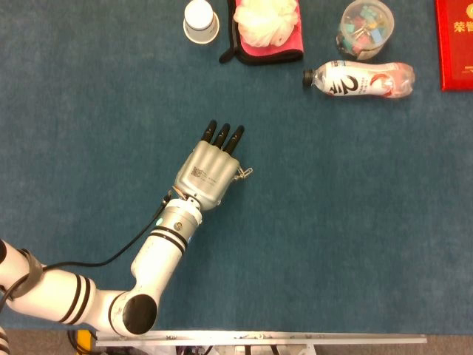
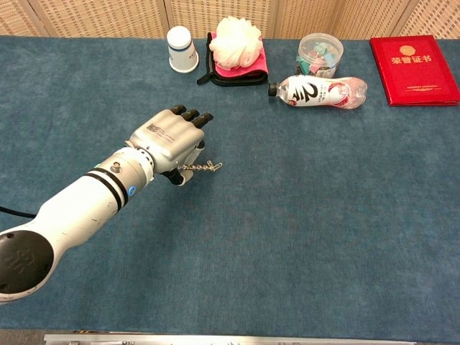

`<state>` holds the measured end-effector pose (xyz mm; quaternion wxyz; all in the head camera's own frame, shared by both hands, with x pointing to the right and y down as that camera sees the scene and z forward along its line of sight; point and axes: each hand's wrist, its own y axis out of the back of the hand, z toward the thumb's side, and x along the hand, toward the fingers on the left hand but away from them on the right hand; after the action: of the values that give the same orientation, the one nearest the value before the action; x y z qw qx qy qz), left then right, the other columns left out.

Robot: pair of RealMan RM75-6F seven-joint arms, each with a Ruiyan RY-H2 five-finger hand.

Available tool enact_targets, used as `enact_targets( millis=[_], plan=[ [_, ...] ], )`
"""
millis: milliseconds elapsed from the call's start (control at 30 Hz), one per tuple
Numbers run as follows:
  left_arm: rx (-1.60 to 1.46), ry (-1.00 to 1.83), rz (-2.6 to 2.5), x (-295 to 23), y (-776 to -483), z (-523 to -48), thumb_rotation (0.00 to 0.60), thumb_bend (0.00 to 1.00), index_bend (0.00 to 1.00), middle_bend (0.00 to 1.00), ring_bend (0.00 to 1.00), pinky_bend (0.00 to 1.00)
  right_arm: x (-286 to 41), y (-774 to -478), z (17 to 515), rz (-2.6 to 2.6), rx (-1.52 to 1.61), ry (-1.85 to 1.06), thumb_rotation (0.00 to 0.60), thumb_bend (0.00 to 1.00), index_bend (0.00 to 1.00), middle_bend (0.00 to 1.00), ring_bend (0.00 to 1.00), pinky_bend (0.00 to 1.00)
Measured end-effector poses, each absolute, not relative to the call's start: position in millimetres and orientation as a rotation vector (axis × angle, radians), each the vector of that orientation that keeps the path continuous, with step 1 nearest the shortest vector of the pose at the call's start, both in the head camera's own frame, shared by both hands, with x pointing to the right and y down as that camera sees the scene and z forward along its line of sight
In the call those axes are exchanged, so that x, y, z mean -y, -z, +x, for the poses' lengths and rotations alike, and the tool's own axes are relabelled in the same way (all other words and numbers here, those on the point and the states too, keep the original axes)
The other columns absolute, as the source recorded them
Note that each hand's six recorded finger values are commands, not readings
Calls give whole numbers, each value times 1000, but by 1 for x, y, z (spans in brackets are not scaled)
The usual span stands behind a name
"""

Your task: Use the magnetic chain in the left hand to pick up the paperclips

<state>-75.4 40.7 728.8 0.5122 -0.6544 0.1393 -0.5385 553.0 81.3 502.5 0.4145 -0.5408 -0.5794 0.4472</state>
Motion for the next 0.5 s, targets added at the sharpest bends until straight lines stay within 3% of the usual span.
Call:
enact_targets(
  millis=[500],
  plan=[
    [-382, 1359, -1536, -14, -734, -94, 600, 370, 670, 0, 0, 55, -81, -503, 553, -1357, 1457, -1126, 600, 0, 28, 80, 58, 329]
  ],
)
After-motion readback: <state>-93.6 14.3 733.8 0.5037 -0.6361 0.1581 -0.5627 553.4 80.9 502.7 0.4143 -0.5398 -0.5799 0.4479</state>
